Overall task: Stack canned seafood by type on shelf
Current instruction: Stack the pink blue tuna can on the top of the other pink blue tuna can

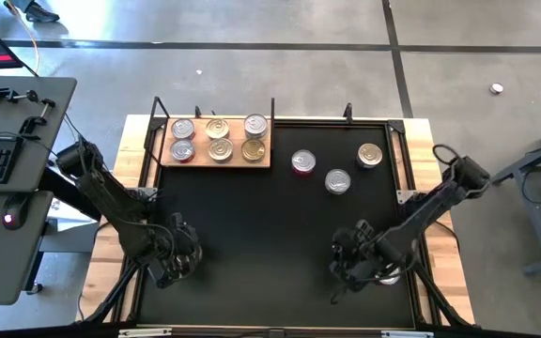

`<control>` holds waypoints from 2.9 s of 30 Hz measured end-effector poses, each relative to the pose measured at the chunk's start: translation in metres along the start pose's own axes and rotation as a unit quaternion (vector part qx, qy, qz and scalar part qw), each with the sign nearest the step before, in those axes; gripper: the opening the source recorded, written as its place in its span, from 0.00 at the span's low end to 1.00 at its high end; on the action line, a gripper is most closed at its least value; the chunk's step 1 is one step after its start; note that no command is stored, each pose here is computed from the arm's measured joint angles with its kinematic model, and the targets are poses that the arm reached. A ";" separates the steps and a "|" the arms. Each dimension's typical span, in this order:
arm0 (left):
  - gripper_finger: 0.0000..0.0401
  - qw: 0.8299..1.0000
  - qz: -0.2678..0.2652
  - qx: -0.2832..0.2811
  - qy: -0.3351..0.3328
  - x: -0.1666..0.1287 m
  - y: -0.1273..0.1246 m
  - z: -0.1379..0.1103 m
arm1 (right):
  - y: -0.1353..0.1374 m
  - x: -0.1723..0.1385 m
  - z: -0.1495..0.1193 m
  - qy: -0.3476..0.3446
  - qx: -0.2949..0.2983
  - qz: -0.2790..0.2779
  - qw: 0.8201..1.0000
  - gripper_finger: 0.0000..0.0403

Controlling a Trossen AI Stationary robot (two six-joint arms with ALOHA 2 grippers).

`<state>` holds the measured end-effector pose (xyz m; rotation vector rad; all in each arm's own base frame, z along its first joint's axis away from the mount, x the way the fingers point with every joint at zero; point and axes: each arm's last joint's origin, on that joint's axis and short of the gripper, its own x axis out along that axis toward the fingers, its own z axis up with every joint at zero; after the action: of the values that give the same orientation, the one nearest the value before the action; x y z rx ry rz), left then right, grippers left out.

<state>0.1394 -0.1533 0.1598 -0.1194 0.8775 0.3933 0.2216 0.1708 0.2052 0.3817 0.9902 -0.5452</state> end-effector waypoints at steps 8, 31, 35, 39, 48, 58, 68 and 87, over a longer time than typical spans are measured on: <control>0.02 0.999 -0.038 -0.034 -0.001 0.019 -0.002 -0.013 | 0.037 0.044 0.008 -0.042 -0.034 0.074 0.996 0.24; 0.00 0.983 -0.121 0.121 0.066 -0.048 -0.040 0.005 | 0.091 0.122 0.058 -0.307 -0.140 0.240 0.910 0.24; 0.00 0.996 -0.028 0.054 0.072 -0.036 -0.018 -0.009 | 0.091 0.126 0.057 -0.307 -0.141 0.237 0.911 0.24; 0.00 0.997 -0.011 0.021 0.075 -0.014 -0.008 -0.015 | 0.092 0.123 0.058 -0.316 -0.125 0.248 0.907 0.24; 0.00 0.986 -0.130 0.034 -0.102 0.013 -0.033 0.022 | 0.096 0.115 0.064 -0.354 -0.114 0.268 0.889 0.24; 0.00 0.923 -0.197 0.298 -0.141 -0.013 -0.056 0.031 | 0.097 0.114 0.063 -0.359 -0.109 0.267 0.887 0.24; 0.12 0.922 -0.234 0.293 -0.095 -0.034 -0.061 0.003 | 0.096 0.114 0.063 -0.360 -0.112 0.262 0.888 0.24; 0.47 0.868 -0.051 0.471 -0.150 0.007 -0.081 -0.040 | 0.093 0.118 0.067 -0.355 -0.115 0.250 0.893 0.24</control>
<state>0.1457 -0.2360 0.1242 0.7831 0.6681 -0.1489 0.3730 0.1791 0.1416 0.1822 0.2161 -0.0655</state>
